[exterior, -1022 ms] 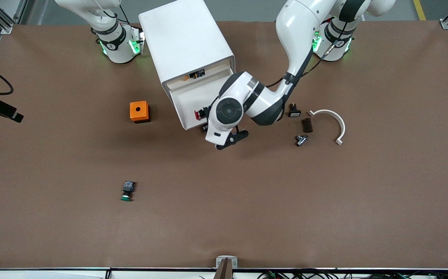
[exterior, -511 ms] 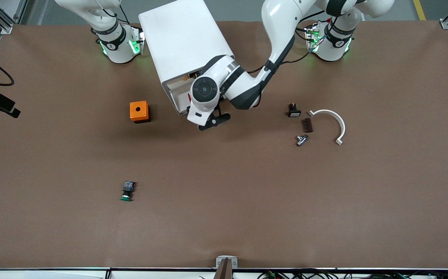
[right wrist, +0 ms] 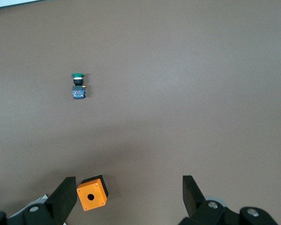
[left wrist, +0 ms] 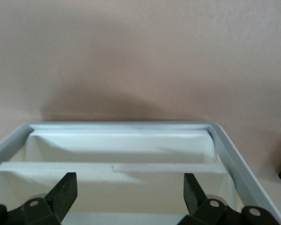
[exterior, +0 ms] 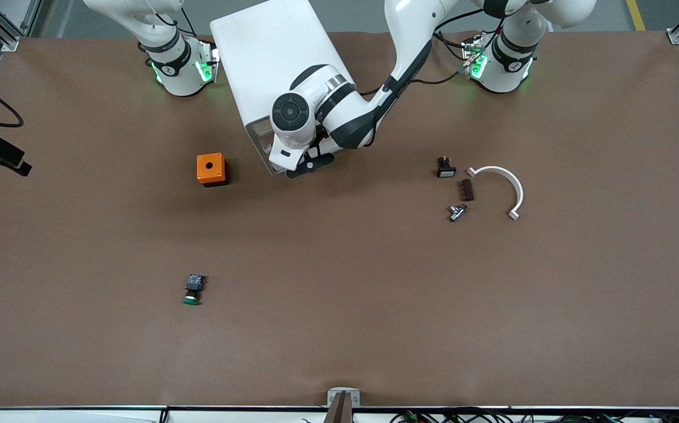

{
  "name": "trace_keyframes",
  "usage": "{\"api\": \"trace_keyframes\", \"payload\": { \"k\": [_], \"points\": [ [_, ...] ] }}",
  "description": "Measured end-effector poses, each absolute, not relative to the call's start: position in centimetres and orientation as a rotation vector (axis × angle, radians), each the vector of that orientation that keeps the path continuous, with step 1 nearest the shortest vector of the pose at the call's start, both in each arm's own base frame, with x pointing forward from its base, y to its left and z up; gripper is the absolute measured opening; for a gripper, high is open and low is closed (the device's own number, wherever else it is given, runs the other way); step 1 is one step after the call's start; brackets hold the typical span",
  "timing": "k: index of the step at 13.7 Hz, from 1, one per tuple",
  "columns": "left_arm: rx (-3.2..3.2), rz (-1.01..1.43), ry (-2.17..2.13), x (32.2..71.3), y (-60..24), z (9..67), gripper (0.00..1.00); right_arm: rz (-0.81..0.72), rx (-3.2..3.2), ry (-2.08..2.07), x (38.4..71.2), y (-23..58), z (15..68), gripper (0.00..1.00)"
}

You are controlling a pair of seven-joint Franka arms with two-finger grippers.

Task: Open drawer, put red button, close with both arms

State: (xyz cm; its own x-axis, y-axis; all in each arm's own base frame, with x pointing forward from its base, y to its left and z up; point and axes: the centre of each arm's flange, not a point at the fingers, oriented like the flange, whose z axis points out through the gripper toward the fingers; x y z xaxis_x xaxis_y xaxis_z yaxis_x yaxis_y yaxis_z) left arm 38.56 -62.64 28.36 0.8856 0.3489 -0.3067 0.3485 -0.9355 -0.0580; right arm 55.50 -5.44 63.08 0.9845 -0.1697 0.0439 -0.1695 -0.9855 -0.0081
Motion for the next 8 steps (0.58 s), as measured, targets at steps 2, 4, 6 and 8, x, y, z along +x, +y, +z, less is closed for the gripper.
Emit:
{"api": "trace_keyframes", "payload": {
  "k": [2, 4, 6, 8],
  "points": [
    [-3.041, 0.365, -0.541, 40.5, -61.4, 28.7, 1.00, -0.066, -3.125, 0.267, 55.5, -5.5, 63.1, 1.00],
    [-3.035, 0.252, -0.547, 44.3, -58.8, 29.5, 1.00, -0.060, -3.126, 0.268, 55.4, -5.5, 63.0, 1.00],
    [-3.051, 0.178, -0.568, 48.6, -55.5, 31.6, 1.00, -0.058, -3.126, 0.269, 55.4, -5.6, 63.0, 1.00],
    [-3.054, 0.052, -0.601, 52.2, -52.2, 35.2, 1.00, -0.057, -3.126, 0.270, 55.4, -5.6, 63.0, 1.00]
  ]
}}
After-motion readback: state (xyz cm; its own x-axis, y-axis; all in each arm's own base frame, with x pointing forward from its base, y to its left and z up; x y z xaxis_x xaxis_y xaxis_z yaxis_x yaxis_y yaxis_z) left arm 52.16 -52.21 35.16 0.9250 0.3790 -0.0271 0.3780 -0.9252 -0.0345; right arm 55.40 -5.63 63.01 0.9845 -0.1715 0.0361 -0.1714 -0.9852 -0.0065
